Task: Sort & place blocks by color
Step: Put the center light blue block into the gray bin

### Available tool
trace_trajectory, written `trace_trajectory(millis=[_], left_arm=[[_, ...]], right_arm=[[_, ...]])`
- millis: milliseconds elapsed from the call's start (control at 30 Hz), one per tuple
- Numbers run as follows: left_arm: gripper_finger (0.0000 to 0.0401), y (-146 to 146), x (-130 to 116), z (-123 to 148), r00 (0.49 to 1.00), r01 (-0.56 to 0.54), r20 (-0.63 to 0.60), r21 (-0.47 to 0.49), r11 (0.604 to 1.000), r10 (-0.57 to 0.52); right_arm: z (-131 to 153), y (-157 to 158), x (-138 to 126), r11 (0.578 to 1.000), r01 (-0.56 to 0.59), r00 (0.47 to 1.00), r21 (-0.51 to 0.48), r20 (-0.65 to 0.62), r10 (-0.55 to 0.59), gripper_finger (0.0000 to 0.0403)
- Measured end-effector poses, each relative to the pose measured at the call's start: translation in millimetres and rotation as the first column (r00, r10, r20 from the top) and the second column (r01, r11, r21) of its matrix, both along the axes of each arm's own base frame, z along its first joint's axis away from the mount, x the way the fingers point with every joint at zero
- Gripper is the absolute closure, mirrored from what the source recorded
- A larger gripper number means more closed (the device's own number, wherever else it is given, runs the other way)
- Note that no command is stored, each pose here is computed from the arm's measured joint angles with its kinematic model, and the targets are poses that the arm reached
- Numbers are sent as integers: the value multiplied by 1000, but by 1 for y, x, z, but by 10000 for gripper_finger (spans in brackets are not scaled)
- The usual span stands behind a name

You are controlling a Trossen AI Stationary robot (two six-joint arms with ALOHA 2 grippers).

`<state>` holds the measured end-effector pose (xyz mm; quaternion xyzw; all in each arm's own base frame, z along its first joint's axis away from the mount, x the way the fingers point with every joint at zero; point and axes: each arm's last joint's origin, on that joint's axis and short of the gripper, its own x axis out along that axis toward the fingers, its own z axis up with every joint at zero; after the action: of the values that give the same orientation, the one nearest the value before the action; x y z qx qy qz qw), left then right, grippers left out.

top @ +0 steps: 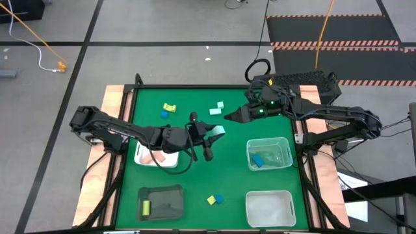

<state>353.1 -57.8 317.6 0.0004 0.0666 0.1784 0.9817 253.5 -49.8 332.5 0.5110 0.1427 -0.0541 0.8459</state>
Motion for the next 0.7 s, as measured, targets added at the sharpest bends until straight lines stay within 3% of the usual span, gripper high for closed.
trace_trajectory(millis=[167,300,500,700], left_arm=[[271,2,0,1,999,-38,-30,115,993,42],[271,6,0,1,998,-49,-36,129,990,54],[271,15,2,4,997,-71,-20,164,984,76],[271,22,4,2,999,-20,-39,165,986,27]], right_arm=[[-4,2,5,996,8,988,91,154,-22,12],[-8,4,5,984,-24,964,174,266,-23,12],[-25,17,6,980,-10,972,201,231,-37,12],[-28,24,14,986,9,965,168,258,-52,12]])
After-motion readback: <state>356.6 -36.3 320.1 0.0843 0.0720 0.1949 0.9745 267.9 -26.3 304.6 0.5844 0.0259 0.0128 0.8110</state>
